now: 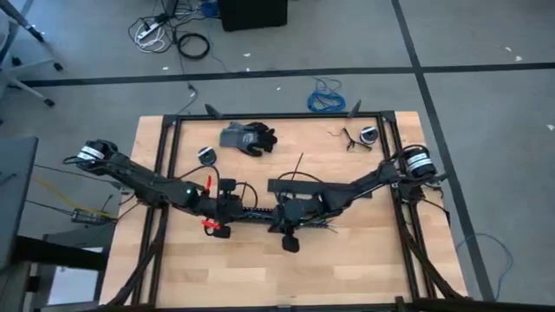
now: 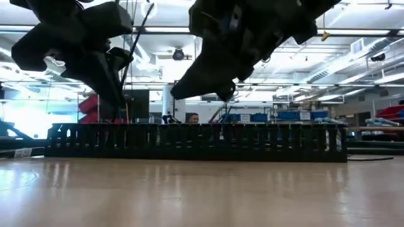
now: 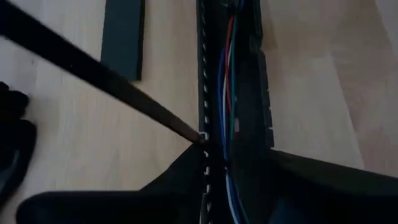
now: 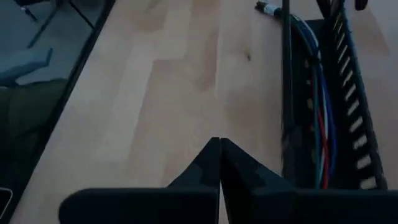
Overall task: Ziptie cables
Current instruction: Put the cable wires in the black cable duct
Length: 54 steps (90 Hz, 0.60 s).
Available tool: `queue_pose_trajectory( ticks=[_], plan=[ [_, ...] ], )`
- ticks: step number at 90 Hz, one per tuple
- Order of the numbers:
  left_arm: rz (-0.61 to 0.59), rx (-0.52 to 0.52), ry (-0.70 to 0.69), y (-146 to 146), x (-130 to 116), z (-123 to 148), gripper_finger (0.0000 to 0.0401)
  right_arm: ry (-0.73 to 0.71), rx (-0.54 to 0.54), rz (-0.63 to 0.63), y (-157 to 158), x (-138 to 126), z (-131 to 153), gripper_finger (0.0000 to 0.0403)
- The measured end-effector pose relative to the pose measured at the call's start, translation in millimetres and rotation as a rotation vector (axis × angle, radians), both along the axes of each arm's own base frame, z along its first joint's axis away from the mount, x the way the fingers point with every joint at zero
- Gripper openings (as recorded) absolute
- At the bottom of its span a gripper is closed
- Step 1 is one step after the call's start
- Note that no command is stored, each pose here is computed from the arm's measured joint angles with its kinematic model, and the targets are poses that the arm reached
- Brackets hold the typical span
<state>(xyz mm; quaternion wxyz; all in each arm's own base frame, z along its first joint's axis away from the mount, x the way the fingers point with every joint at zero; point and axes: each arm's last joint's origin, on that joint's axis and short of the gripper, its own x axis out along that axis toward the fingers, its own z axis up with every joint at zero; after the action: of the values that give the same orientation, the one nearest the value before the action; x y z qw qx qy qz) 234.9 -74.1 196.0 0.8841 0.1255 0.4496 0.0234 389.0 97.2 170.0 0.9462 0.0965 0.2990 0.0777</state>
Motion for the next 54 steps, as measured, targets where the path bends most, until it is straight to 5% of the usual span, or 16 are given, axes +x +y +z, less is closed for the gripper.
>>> queue_pose_trajectory(
  ticks=[23,54],
  plan=[
    [0.071,0.055,-0.005,4.2,-1.2,-0.5,0.0007,-0.089,0.026,-0.054,-17.4,14.3,-5.8,0.0000],
    [0.115,0.040,0.005,5.3,-3.1,-1.7,0.0001,-0.165,-0.033,-0.092,-37.5,42.5,-15.3,0.0000]
  ],
)
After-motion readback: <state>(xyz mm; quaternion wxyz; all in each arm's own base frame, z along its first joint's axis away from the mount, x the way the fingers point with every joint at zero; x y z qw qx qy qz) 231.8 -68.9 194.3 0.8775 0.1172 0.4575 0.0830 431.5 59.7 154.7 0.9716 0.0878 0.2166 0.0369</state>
